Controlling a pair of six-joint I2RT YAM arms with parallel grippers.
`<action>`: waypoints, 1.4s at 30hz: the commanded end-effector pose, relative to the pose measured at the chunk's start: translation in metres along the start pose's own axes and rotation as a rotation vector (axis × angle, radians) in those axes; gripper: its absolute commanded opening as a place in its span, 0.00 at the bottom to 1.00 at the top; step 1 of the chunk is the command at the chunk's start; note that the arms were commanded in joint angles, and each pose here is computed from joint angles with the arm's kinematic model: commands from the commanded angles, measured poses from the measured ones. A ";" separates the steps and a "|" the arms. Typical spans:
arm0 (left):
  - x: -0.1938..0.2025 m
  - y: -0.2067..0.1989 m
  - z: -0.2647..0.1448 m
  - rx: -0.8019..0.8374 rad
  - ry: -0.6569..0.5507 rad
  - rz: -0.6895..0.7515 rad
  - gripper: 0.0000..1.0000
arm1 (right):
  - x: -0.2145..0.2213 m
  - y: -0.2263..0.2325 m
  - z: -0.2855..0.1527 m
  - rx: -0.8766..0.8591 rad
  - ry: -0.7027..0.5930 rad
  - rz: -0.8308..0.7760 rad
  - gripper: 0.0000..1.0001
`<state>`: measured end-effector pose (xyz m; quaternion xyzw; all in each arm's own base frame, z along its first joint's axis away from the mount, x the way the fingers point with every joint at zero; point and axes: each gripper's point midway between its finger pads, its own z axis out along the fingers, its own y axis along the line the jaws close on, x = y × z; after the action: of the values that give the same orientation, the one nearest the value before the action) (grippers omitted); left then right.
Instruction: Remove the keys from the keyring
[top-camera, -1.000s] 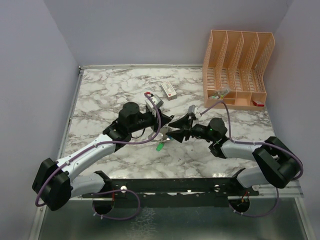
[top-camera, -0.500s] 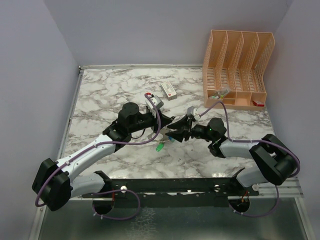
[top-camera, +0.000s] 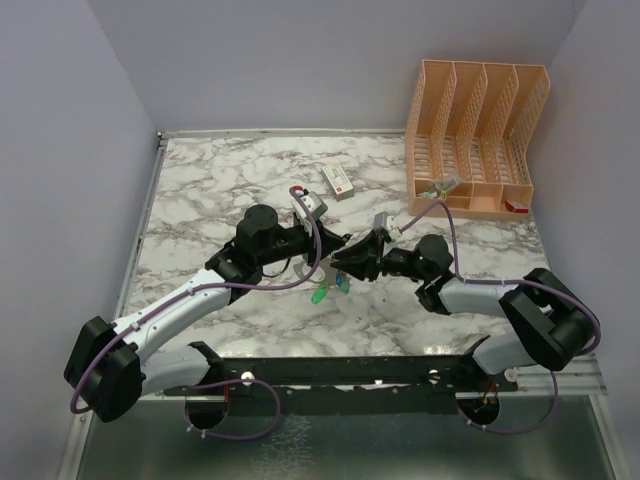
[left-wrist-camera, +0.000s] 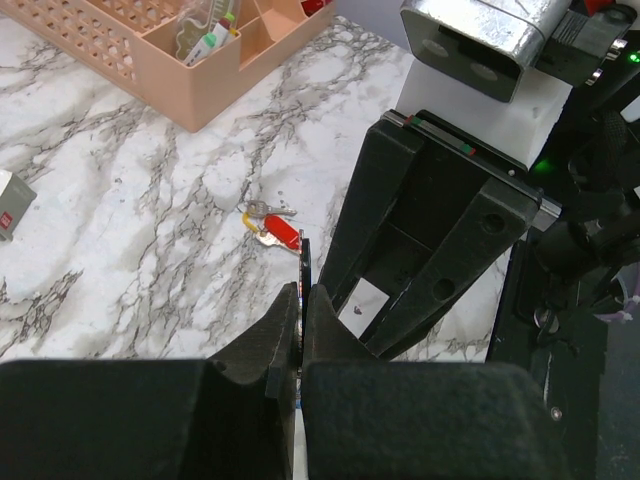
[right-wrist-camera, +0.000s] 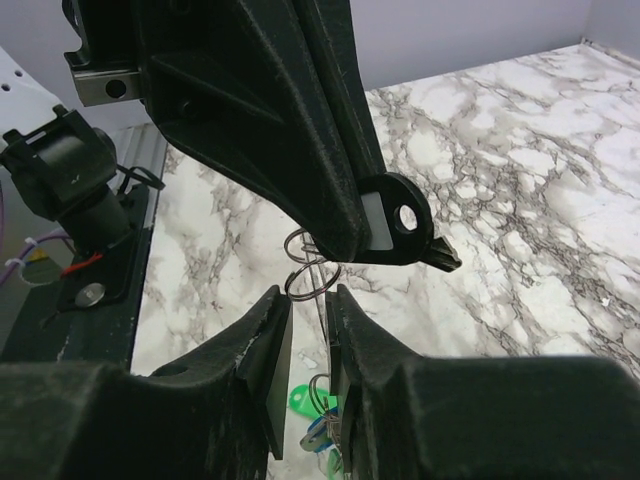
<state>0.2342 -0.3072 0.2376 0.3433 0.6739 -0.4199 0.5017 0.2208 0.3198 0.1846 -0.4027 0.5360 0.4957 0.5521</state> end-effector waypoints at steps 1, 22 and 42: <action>-0.013 -0.008 -0.002 0.038 -0.048 0.021 0.00 | -0.020 0.006 0.005 -0.040 -0.049 -0.038 0.27; -0.009 -0.012 -0.002 0.074 -0.029 0.054 0.00 | -0.030 0.011 0.006 -0.043 -0.068 0.074 0.01; -0.005 -0.011 -0.002 0.076 -0.007 0.069 0.00 | -0.037 0.002 0.007 0.029 -0.095 0.181 0.01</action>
<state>0.2251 -0.3109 0.2399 0.3775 0.6507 -0.4299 0.4992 0.2210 0.3233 0.1997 -0.3271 0.5762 0.5510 0.5074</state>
